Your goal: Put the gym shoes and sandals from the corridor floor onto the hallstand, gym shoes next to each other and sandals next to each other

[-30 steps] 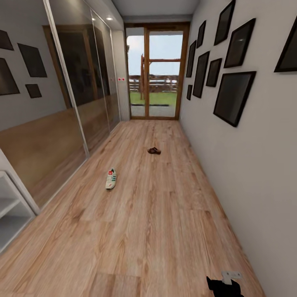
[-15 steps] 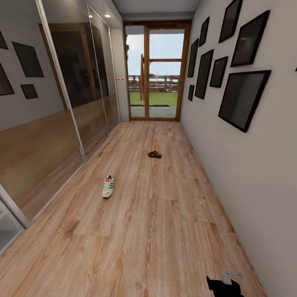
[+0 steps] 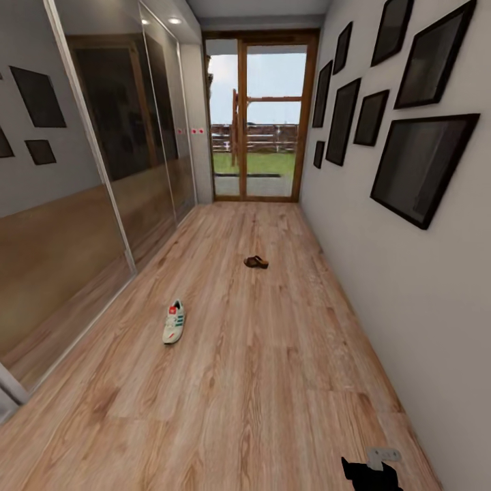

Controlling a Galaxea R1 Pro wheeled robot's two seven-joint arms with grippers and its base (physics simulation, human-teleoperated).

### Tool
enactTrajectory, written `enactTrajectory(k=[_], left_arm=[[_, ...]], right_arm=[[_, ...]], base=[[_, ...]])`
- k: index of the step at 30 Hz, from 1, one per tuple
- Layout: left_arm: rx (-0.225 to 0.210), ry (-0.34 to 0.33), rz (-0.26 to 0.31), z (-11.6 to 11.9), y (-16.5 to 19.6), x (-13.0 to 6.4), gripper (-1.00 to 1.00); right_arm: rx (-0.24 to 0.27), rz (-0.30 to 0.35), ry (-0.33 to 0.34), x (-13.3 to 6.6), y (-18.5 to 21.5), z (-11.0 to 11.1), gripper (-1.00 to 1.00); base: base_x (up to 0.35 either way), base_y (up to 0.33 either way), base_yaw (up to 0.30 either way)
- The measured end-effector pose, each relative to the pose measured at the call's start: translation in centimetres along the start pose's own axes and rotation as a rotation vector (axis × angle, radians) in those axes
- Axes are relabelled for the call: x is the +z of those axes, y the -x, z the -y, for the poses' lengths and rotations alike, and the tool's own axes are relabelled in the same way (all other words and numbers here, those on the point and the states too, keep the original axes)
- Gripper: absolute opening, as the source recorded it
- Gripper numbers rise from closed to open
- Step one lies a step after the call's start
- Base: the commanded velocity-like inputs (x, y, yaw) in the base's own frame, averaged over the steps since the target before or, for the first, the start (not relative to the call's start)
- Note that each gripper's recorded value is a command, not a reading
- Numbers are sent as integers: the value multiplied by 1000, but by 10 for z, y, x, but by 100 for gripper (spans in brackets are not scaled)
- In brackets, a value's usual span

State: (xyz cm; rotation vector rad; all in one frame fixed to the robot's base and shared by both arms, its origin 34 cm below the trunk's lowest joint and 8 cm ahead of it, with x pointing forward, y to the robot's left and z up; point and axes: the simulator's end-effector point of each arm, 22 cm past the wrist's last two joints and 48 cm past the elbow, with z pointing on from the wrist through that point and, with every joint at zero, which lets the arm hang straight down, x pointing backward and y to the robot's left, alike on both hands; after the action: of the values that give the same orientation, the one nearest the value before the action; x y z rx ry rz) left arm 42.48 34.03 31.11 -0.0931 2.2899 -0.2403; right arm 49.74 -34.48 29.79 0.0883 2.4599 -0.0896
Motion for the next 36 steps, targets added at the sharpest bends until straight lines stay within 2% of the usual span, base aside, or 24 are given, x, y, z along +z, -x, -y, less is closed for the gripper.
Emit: enactTrajectory(k=[36], left_arm=[[0, 0, 0, 0, 0, 0, 100]], right_arm=[[0, 0, 0, 0, 0, 0, 100]], base=[[337, 0, 0]])
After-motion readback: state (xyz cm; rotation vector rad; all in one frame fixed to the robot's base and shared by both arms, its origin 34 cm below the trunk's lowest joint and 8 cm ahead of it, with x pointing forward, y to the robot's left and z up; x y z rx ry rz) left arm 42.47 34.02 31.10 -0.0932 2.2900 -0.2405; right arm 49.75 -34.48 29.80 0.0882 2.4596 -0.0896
